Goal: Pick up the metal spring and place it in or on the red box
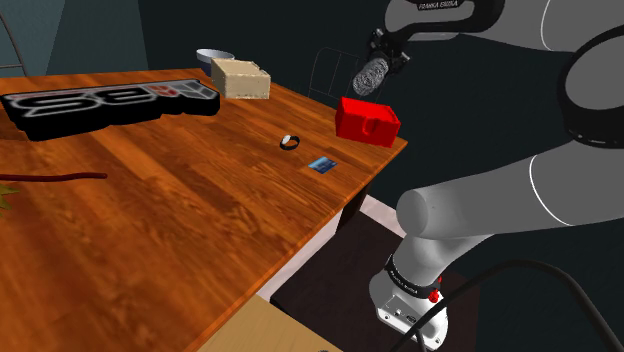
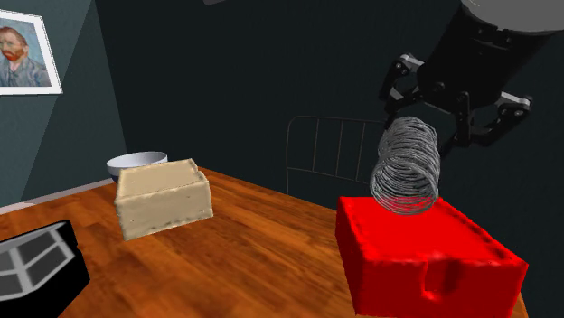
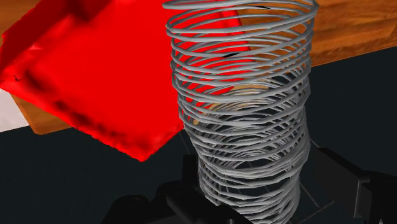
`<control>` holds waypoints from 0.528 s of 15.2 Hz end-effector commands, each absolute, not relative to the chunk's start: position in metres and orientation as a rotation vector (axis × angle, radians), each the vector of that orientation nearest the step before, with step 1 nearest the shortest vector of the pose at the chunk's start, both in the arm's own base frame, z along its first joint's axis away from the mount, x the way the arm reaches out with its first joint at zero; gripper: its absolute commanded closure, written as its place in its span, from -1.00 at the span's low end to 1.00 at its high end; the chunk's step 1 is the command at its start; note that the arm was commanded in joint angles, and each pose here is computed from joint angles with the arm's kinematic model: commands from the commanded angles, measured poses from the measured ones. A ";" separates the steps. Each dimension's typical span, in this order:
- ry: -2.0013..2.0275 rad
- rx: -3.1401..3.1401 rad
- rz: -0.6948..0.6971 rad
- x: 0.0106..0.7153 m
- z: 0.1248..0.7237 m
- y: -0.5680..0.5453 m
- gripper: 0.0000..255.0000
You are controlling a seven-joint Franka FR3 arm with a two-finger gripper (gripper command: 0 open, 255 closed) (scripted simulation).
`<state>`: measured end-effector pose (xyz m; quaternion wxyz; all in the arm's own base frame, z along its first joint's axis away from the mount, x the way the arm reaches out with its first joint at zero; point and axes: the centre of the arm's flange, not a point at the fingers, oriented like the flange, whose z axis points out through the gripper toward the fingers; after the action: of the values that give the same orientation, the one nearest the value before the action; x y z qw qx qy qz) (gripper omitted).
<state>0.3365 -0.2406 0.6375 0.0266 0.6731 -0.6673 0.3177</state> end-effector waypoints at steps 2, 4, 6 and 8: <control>-2.061 2.079 0.983 0.336 0.622 -0.241 1.00; -2.061 2.079 0.983 0.336 0.611 -0.241 1.00; -2.061 2.079 0.983 0.336 0.600 -0.241 1.00; -2.061 2.079 0.983 0.336 0.590 -0.241 1.00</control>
<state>0.3357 -0.2407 0.5944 0.0267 0.6732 -0.6672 0.3176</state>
